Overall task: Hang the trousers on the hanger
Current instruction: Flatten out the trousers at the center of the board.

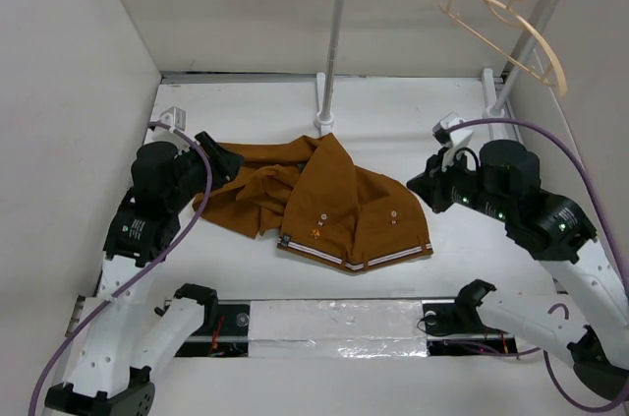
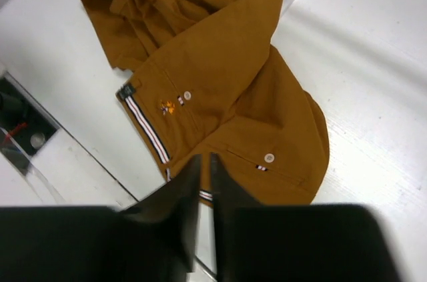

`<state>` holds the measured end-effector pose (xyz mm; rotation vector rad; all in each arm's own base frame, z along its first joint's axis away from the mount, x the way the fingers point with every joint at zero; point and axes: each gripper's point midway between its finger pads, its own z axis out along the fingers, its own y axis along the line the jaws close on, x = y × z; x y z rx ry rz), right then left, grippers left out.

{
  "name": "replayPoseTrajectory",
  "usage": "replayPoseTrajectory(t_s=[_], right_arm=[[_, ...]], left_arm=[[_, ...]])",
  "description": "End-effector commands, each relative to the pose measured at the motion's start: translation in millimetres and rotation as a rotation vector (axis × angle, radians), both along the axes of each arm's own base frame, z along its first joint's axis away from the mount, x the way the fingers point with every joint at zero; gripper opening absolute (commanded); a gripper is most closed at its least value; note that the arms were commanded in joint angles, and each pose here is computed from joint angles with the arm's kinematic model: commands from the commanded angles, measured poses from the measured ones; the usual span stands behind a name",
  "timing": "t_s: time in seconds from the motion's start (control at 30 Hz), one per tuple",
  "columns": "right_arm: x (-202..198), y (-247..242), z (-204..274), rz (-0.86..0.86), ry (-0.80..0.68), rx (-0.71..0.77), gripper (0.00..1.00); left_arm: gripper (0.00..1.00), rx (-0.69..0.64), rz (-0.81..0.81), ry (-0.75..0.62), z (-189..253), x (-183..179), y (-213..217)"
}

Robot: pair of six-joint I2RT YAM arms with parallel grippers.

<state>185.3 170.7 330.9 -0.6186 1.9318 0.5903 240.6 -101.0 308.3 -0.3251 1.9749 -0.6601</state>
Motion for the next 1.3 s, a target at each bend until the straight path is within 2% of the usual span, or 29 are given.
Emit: replayPoseTrajectory(t_s=[0.0, 0.07, 0.17, 0.23, 0.3, 0.37, 0.47, 0.5, 0.53, 0.57, 0.6, 0.63, 0.67, 0.7, 0.73, 0.8, 0.9, 1.07, 1.27], right_arm=[[-4, 22, -1, 0.114, -0.01, 0.001, 0.01], [-7, 37, -3, 0.154, -0.003, 0.03, 0.0], [-4, 51, -15, 0.168, 0.013, 0.013, 0.0], [-6, 61, -20, 0.187, 0.01, -0.013, 0.0], [-12, 78, -28, 0.221, 0.021, -0.031, 0.0], [-12, 92, -41, 0.21, 0.036, -0.041, 0.0], [-25, 125, -61, 0.267, 0.075, -0.035, 0.0], [-29, 134, -69, 0.282, 0.091, -0.042, 0.0], [-31, 156, -79, 0.288, 0.084, -0.058, 0.13], [-30, 159, -87, 0.287, 0.096, -0.077, 0.13], [-34, 170, -89, 0.307, 0.092, -0.074, 0.29], [-35, 177, -93, 0.316, 0.094, -0.078, 0.4], [-33, 184, -98, 0.32, 0.098, -0.081, 0.46], [-34, 199, -113, 0.336, 0.114, -0.094, 0.57], [-36, 206, -120, 0.35, 0.124, -0.105, 0.61], [-33, 223, -143, 0.351, 0.145, -0.15, 0.65], [-24, 238, -155, 0.303, 0.121, -0.182, 0.65], [0, 254, -206, 0.186, 0.148, -0.268, 0.64], [8, 274, -239, 0.087, 0.185, -0.28, 0.63]], left_arm=[[0.41, -0.016, 0.041, -0.041, 17, -3, 6], [0.39, -0.023, 0.051, -0.043, 18, -3, 7], [0.27, -0.032, 0.085, 0.006, 3, -4, 10], [0.11, -0.037, 0.126, 0.074, -21, -7, 15], [0.02, -0.03, 0.161, 0.143, -47, -10, 19], [0.02, -0.044, 0.181, 0.209, -66, -16, 20], [0.15, -0.048, 0.248, 0.301, -102, -24, 27], [0.25, -0.043, 0.264, 0.346, -122, -28, 28], [0.37, -0.062, 0.276, 0.378, -143, -30, 27], [0.37, -0.062, 0.276, 0.379, -143, -30, 27], [0.41, -0.069, 0.28, 0.385, -149, -31, 26], [0.44, -0.071, 0.288, 0.416, -163, -33, 26], [0.46, -0.087, 0.286, 0.405, -165, -28, 23], [0.46, -0.093, 0.29, 0.412, -168, -25, 23], [0.47, -0.092, 0.287, 0.412, -172, -24, 23], [0.48, -0.118, 0.289, 0.428, -179, -14, 20], [0.5, -0.126, 0.276, 0.45, -194, -3, 16], [0.51, -0.116, 0.264, 0.501, -220, 13, 12], [0.53, -0.105, 0.298, 0.56, -250, 20, 13]])
